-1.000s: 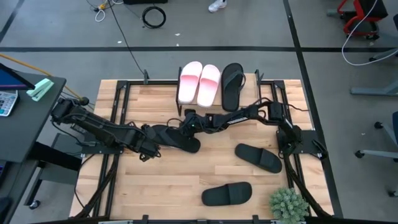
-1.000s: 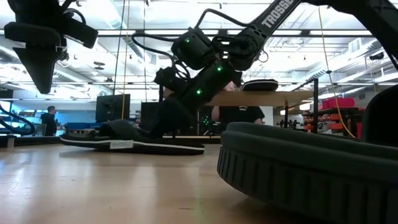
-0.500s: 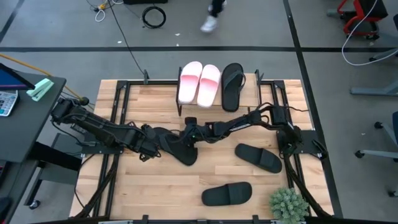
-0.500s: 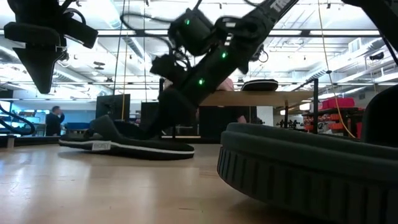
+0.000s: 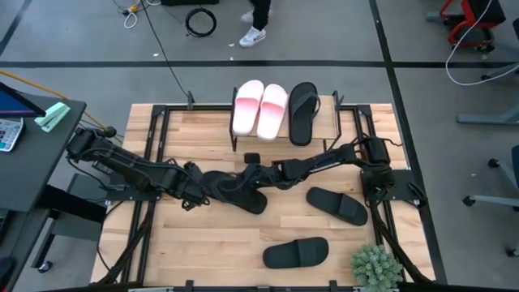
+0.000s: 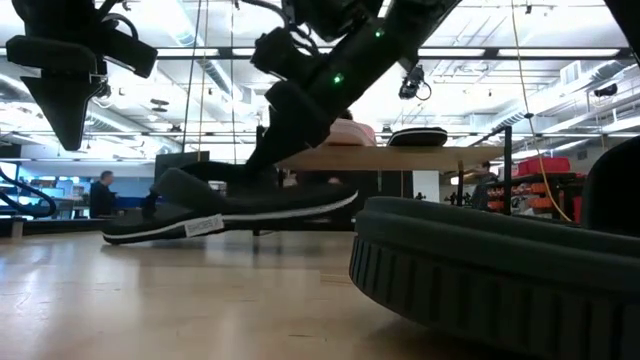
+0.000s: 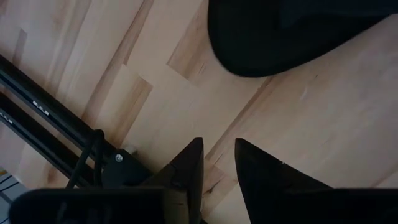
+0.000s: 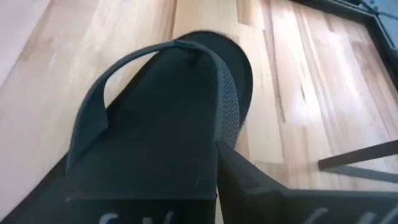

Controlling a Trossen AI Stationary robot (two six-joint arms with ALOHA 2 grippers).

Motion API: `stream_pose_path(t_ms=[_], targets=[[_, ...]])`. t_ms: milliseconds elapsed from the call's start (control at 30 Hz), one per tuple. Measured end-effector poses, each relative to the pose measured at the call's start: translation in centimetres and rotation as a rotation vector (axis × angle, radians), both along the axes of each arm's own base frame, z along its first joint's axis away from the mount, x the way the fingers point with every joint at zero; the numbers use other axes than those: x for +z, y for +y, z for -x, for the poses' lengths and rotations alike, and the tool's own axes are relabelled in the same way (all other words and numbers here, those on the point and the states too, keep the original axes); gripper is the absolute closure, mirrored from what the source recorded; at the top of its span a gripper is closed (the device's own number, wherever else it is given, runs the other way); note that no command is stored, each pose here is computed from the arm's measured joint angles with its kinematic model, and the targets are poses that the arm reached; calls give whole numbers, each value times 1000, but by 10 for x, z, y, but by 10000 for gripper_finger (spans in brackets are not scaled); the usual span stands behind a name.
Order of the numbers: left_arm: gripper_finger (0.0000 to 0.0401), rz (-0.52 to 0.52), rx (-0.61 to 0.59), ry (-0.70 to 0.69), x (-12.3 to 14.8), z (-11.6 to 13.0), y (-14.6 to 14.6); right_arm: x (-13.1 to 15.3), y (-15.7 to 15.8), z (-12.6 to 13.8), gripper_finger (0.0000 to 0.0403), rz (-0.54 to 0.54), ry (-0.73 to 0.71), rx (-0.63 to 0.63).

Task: Pick and place slides into the shelf
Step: Put the black slipper on the shelf

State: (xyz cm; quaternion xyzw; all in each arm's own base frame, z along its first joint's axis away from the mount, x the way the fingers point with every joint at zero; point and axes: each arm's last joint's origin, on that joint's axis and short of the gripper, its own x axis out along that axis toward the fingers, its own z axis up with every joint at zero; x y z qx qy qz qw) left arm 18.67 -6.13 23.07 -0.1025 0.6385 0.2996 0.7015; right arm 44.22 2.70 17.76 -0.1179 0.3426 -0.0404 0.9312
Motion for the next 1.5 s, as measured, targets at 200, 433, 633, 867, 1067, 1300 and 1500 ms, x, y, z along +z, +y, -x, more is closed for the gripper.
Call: stream_pose_path(t_ms=[200, 433, 633, 867, 1067, 1300, 1500], targets=[[311, 0, 0, 0, 0, 0, 0, 3, 9, 5, 402, -14, 27, -19], [317, 0, 0, 0, 0, 0, 0, -1, 18, 11, 402, 12, 85, -49], [313, 0, 0, 0, 0, 0, 0, -4, 14, 10, 375, -33, 88, -99], [319, 0, 0, -1, 0, 0, 0, -4, 12, 10, 295, -32, 87, -105], [322, 1, 0, -1, 0, 0, 0, -1, 5, 6, 249, 4, 50, -102], [318, 1, -10, 2, 0, 0, 0, -7, -19, 4, 239, -41, 56, -137], [327, 2, -23, 3, 0, 0, 0, -11, -21, 2, 243, -80, 53, -127]])
